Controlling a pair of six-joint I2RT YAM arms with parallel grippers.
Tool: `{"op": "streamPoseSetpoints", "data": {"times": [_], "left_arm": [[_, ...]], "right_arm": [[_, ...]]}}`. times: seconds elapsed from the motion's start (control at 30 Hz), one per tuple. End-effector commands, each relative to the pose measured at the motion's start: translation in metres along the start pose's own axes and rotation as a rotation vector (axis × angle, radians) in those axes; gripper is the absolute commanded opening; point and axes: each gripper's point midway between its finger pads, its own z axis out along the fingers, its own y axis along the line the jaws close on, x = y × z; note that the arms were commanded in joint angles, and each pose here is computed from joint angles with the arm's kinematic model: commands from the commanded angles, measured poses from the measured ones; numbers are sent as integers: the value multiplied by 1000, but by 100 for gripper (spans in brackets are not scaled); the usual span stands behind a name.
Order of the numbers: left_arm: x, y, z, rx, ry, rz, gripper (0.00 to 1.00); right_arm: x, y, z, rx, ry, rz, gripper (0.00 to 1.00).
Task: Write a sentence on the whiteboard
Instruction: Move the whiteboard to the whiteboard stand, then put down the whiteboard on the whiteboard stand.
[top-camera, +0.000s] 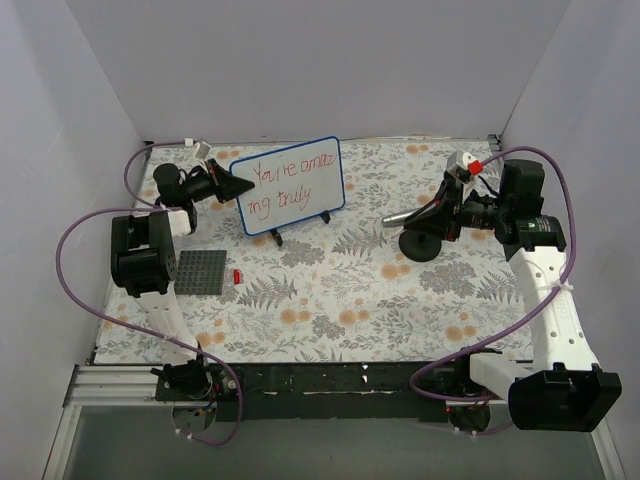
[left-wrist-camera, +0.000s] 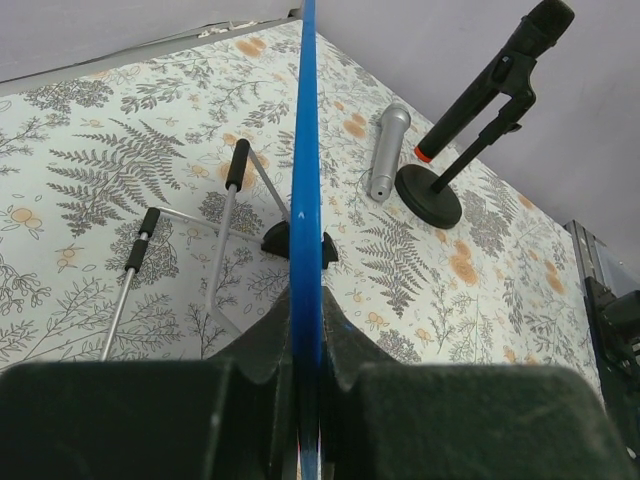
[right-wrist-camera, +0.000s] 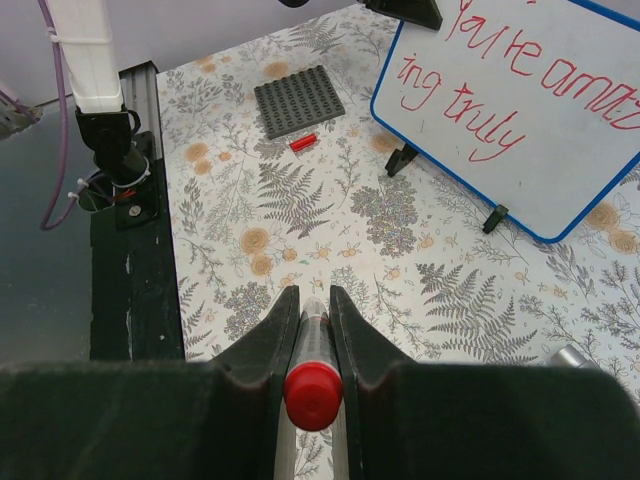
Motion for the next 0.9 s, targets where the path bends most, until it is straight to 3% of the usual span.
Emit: {"op": "streamPoseSetpoints", "data": {"times": [0.0,0.2,0.87], "left_arm": [[1,4,-4,6,-17,67,3],[14,0,-9,-23,-28,26,7],[32,18,-22,-126,-43,9,41]], "right_arm": [[-2,1,-1,1,-6,-15,1],[-1,-1,-1,3,-6,-10,1],[-3,3,-2,7,-8,-20,1]]}}
